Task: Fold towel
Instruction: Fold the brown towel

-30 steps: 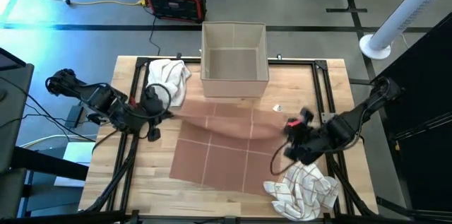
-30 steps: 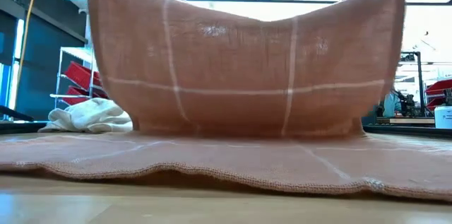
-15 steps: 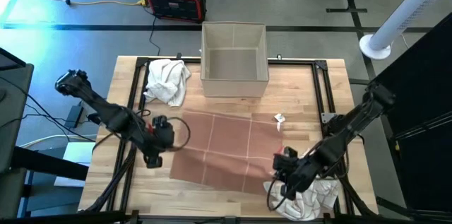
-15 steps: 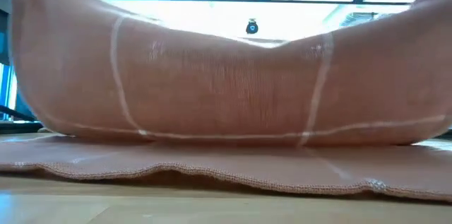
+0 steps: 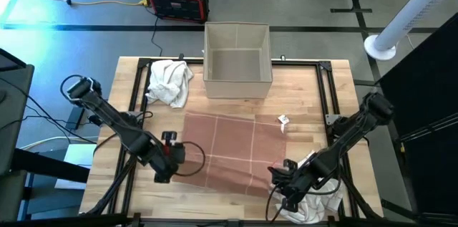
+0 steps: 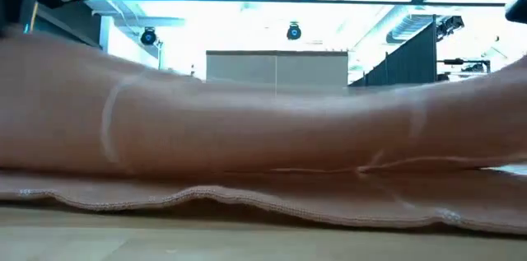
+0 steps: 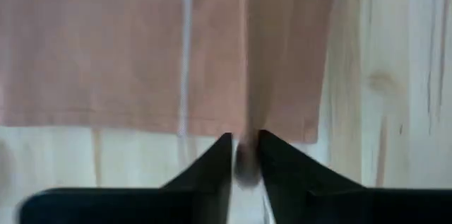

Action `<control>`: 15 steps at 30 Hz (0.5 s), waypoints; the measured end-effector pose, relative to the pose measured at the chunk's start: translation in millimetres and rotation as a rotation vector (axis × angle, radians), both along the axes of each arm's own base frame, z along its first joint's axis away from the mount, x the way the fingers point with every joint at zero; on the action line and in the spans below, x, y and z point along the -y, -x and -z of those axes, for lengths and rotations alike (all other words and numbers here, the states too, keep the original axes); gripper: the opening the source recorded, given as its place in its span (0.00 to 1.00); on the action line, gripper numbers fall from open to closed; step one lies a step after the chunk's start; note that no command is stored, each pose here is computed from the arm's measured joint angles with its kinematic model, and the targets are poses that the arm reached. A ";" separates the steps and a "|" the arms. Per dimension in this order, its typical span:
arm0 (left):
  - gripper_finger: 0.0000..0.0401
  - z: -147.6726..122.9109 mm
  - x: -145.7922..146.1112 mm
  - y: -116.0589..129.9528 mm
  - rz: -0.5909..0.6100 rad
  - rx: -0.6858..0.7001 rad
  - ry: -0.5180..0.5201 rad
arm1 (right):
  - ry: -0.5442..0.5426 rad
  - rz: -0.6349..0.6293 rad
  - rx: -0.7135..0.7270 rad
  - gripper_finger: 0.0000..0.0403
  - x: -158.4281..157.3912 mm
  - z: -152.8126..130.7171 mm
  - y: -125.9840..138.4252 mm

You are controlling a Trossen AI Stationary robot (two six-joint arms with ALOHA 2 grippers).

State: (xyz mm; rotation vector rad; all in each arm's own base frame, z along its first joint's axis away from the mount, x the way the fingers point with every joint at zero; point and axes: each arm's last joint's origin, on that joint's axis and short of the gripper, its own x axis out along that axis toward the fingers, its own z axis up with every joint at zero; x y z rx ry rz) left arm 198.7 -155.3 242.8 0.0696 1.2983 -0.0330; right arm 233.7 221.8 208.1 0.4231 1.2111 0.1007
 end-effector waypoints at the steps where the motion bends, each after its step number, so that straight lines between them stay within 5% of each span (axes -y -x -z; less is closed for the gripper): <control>1: 0.24 3.8 1.9 -1.3 0.003 -0.025 0.006 | -0.016 0.000 -0.020 0.19 -0.8 1.3 0.1; 8: 0.45 10.2 6.4 -0.1 0.035 -0.183 0.104 | -0.155 -0.041 -0.165 0.46 -3.7 -0.5 4.9; 15: 0.45 -13.7 2.7 -5.8 -0.062 0.015 0.056 | -0.105 0.119 -0.033 0.45 7.5 -22.2 9.1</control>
